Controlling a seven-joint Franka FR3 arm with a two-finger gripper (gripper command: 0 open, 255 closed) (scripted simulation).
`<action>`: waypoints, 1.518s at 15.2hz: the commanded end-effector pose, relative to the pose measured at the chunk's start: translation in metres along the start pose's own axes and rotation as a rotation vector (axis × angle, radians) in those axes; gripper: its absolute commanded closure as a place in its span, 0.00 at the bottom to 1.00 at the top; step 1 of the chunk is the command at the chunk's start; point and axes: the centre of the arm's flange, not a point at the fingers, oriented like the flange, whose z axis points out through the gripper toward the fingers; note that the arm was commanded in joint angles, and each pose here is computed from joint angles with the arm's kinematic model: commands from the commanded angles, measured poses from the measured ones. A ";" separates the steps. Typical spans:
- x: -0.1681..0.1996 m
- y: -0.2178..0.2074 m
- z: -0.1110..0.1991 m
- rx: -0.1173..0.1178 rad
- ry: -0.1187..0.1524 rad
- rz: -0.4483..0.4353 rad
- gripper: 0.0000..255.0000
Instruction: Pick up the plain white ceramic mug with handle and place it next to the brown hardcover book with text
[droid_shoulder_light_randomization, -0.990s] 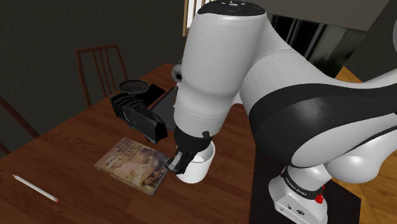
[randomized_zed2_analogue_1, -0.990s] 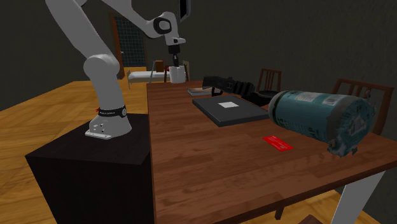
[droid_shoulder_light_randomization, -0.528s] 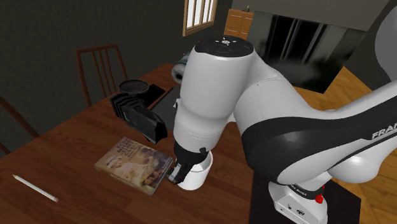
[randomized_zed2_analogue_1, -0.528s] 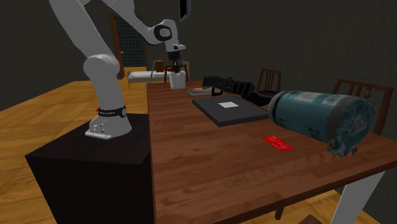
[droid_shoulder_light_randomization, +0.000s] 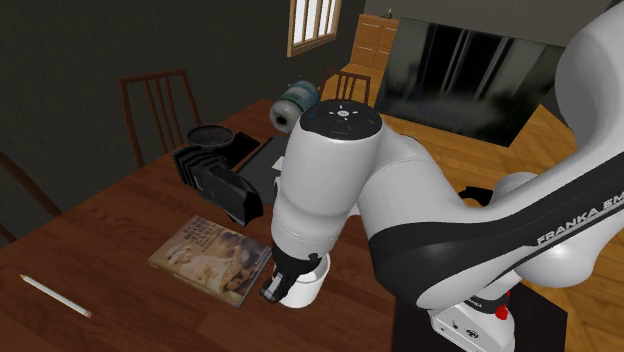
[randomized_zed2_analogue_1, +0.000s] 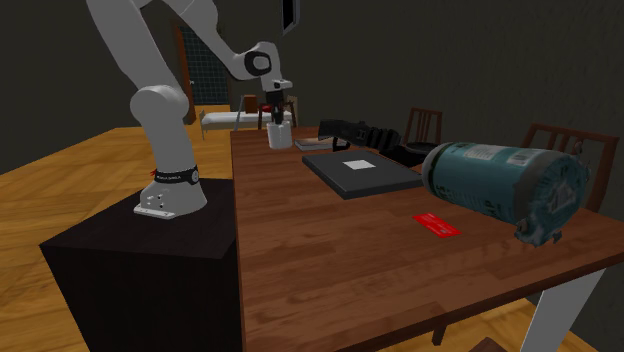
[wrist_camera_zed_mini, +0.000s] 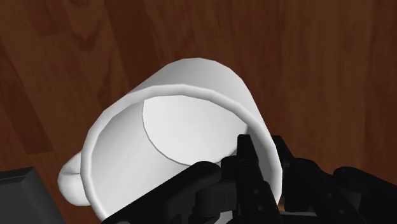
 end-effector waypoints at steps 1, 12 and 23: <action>0.000 0.000 0.002 0.001 0.001 0.000 1.00; 0.000 0.000 0.002 0.001 0.001 0.000 0.00; 0.000 0.000 -0.048 0.001 0.001 0.000 0.00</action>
